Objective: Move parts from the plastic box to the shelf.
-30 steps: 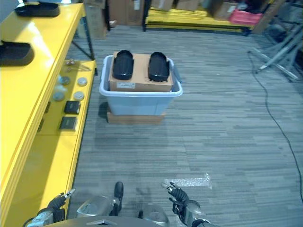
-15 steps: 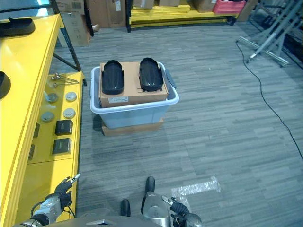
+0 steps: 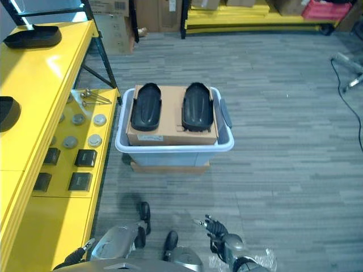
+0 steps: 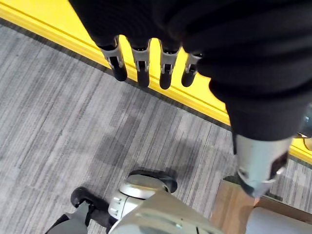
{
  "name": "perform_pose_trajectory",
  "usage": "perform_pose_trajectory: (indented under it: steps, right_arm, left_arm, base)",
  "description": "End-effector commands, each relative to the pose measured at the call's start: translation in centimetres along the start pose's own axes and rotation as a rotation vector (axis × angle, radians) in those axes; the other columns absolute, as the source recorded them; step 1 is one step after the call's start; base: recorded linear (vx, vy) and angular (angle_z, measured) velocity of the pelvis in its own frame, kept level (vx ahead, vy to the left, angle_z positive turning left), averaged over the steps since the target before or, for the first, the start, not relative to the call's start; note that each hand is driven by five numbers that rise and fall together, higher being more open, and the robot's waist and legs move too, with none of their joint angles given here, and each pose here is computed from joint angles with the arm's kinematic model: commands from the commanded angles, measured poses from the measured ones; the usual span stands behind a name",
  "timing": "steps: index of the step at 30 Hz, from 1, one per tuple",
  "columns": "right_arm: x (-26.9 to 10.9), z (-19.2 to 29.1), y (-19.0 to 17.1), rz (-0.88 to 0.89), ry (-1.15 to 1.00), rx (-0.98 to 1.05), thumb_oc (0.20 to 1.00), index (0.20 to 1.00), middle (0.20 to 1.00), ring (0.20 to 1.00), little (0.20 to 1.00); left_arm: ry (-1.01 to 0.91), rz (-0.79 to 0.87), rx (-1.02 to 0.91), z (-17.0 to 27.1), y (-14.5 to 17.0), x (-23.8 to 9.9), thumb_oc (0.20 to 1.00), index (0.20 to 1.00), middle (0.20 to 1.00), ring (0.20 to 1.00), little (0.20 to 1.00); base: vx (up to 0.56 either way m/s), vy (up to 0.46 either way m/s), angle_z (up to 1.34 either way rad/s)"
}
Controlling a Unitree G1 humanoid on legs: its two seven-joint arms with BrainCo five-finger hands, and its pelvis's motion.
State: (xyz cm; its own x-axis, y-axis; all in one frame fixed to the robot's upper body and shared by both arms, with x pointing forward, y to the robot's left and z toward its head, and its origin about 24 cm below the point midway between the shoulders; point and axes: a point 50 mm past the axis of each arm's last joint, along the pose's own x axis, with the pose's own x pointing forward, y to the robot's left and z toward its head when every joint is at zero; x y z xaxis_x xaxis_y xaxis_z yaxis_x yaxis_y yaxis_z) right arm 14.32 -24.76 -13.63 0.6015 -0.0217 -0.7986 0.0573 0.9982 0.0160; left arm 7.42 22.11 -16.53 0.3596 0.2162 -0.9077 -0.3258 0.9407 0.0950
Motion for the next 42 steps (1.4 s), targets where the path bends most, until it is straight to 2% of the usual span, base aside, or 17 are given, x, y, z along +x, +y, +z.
perform_pose_trajectory:
  steps: [1, 4, 8, 13, 16, 18, 21, 23, 27, 29, 33, 35, 42]
  right_arm:
    - [-0.1, 1.1, -0.2, 0.007, -0.099, 0.055, 1.000, 1.000, 1.000, 1.000, 1.000]
    - [-0.3, 0.7, 0.0, 0.018, -0.101, 0.041, 1.000, 1.000, 1.000, 1.000, 1.000]
    - [-0.3, 0.4, 0.0, 0.010, -0.104, 0.043, 1.000, 1.000, 1.000, 1.000, 1.000]
    - [-0.3, -0.6, 0.4, 0.041, -0.040, 0.175, 1.000, 1.000, 1.000, 1.000, 1.000]
    - [-0.4, -0.2, 0.1, 0.025, -0.071, 0.161, 1.000, 1.000, 1.000, 1.000, 1.000]
    - [-0.3, 1.0, -0.3, -0.013, -0.133, 0.143, 1.000, 1.000, 1.000, 1.000, 1.000]
    - [-0.4, 4.1, -0.8, -0.072, -0.284, 0.157, 1.000, 1.000, 1.000, 1.000, 1.000]
    - [-0.5, 5.6, -0.8, -0.093, -0.353, 0.142, 1.000, 1.000, 1.000, 1.000, 1.000]
    - [-1.0, 9.1, -1.1, -0.147, -0.492, 0.104, 1.000, 1.000, 1.000, 1.000, 1.000]
    - [-1.8, 11.8, -2.9, -0.195, -0.577, 0.102, 1.000, 1.000, 1.000, 1.000, 1.000]
    - [-3.9, 16.0, -4.6, -0.324, -0.719, 0.007, 1.000, 1.000, 1.000, 1.000, 1.000]
    - [-5.0, 17.7, -5.0, -0.356, -0.793, 0.026, 1.000, 1.000, 1.000, 1.000, 1.000]
    - [-8.3, 25.1, -5.7, -0.480, -0.979, -0.007, 1.000, 1.000, 1.000, 1.000, 1.000]
  left_arm:
    - [-0.143, 0.036, 0.044, 3.9, 1.4, 0.4, 1.000, 1.000, 1.000, 1.000, 1.000]
    - [-0.238, 0.040, -0.057, 7.0, 2.1, 0.4, 1.000, 1.000, 1.000, 1.000, 1.000]
    - [-0.280, 0.012, -0.035, 8.6, 2.1, 0.3, 1.000, 1.000, 1.000, 1.000, 1.000]
    - [-0.213, 0.029, -0.046, 7.2, 2.0, 0.5, 1.000, 1.000, 1.000, 1.000, 1.000]
    - [-0.189, 0.017, -0.040, 6.2, 1.3, 0.5, 1.000, 1.000, 1.000, 1.000, 1.000]
    - [-0.170, -0.005, -0.046, 5.4, 0.3, 0.5, 1.000, 1.000, 1.000, 1.000, 1.000]
    - [-0.145, -0.050, 0.041, 4.3, -1.5, 0.4, 1.000, 1.000, 1.000, 1.000, 1.000]
    - [-0.138, -0.065, 0.061, 4.2, -1.7, 0.4, 1.000, 1.000, 1.000, 1.000, 1.000]
    - [-0.113, -0.070, 0.163, 3.0, -1.2, 0.3, 1.000, 1.000, 1.000, 1.000, 1.000]
    - [-0.113, -0.046, 0.258, 2.1, 0.0, 0.1, 1.000, 1.000, 1.000, 1.000, 1.000]
    - [-0.152, 0.019, 0.060, 4.0, 2.6, 0.1, 1.000, 1.000, 1.000, 1.000, 1.000]
    - [-0.197, 0.009, 0.030, 5.4, 2.9, 0.0, 1.000, 1.000, 1.000, 1.000, 1.000]
    - [-0.330, -0.130, 0.106, 9.7, -0.8, -0.1, 1.000, 1.000, 1.000, 1.000, 1.000]
  base:
    - [0.15, -0.004, 0.14]
    - [0.04, -0.104, 0.21]
    - [0.06, -0.222, 0.08]
    - [0.12, -0.438, 0.27]
    - [0.07, -0.336, 0.28]
    - [0.03, -0.289, 0.24]
    - [-0.01, -0.167, 0.26]
    - [-0.05, -0.035, 0.53]
    - [0.03, 0.028, 0.09]
    - [0.13, 0.053, -0.21]
    - [0.12, 0.086, -0.05]
    - [0.06, 0.085, -0.10]
    - [-0.03, 0.038, -0.06]
